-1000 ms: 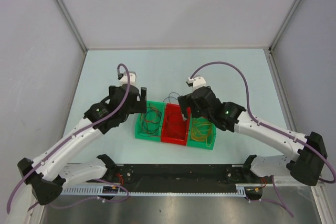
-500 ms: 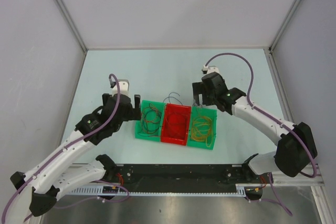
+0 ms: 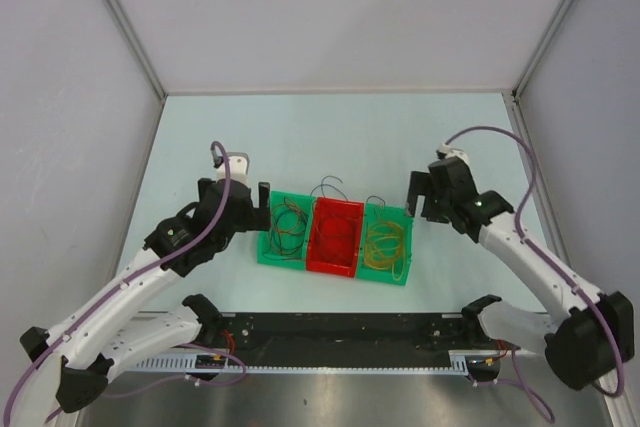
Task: Untangle the cables
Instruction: Reset both arms
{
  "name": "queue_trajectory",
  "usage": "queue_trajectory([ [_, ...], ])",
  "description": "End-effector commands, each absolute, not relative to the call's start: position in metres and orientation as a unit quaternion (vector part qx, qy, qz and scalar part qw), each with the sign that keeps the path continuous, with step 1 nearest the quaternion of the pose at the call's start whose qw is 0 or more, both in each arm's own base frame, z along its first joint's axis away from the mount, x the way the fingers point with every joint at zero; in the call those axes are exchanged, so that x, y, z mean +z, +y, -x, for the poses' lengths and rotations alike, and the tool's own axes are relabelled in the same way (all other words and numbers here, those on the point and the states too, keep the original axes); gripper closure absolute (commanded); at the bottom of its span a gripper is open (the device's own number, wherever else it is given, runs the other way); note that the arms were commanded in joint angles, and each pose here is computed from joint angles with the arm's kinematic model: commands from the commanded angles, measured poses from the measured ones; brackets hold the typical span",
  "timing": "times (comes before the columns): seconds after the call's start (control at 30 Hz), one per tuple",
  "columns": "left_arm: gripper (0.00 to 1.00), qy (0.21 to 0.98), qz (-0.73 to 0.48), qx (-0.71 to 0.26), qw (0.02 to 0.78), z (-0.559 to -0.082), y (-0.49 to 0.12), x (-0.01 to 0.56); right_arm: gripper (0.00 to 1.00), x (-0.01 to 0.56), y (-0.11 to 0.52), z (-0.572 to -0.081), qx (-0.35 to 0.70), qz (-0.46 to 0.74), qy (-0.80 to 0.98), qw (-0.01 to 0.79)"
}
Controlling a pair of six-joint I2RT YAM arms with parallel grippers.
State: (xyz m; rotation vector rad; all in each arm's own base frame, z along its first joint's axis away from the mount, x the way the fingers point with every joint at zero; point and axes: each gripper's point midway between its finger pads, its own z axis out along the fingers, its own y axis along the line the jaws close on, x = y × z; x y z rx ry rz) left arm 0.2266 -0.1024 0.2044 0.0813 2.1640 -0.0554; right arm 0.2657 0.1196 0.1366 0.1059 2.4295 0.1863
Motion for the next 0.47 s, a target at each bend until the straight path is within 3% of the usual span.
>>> queue_trajectory([
  [0.0,0.00,0.878,-0.045,-0.038,0.475,-0.229,-0.109,0.207,0.00,0.149,0.085,-0.262,0.085,-0.119,0.914,0.377],
  [0.43,0.00,0.883,-0.063,-0.043,0.463,-0.231,-0.117,0.201,0.00,0.165,0.075,-0.273,0.098,-0.123,0.895,0.416],
])
